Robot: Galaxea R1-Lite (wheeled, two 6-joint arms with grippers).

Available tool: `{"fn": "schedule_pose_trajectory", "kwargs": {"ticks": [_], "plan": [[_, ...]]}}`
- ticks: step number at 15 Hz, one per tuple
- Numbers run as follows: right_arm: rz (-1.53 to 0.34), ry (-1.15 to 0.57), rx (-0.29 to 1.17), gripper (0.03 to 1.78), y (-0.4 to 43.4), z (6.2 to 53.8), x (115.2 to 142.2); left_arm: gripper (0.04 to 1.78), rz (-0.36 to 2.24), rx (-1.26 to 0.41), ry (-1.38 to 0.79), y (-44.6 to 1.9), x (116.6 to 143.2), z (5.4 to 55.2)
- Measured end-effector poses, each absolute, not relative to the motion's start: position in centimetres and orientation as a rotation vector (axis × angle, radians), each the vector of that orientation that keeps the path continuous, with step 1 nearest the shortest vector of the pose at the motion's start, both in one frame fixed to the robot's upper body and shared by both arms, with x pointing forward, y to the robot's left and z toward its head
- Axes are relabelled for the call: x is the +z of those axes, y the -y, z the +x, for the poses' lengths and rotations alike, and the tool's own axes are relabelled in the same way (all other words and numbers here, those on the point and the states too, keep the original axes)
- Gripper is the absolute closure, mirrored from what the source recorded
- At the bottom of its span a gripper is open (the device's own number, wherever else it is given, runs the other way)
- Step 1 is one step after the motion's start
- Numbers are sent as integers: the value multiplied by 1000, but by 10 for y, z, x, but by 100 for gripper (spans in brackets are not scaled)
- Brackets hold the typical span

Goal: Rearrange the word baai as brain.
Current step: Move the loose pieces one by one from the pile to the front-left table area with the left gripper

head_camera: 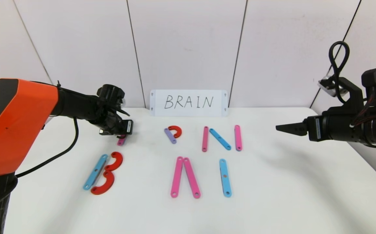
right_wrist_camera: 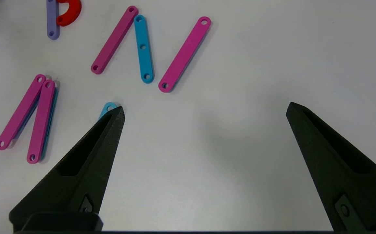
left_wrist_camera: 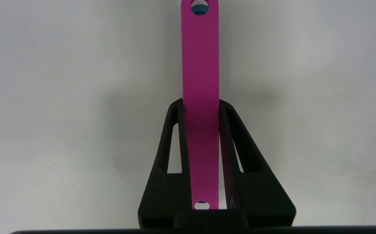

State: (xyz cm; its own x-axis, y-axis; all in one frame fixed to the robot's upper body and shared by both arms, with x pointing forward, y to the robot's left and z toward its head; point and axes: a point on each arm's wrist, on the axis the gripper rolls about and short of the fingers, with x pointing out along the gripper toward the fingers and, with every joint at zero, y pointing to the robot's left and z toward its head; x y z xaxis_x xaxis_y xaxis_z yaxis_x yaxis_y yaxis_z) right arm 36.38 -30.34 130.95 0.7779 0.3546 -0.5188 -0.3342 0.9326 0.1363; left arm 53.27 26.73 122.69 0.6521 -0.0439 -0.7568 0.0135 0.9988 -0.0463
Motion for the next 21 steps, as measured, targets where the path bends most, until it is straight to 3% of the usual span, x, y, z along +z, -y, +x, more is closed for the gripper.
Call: {"fn": "schedule_pose_trajectory", "kwargs": {"ticks": [8, 11, 21], "plan": [[53, -575, 386, 7, 307, 367, 1308, 152, -76, -79, -858, -239, 1279, 480], [54, -579, 385, 7, 307, 368, 1306, 152, -91, -84, -883, -230, 1287, 453], [51, -589, 386, 7, 306, 369, 1303, 152, -93, -27, -1054, -207, 1256, 407]]}}
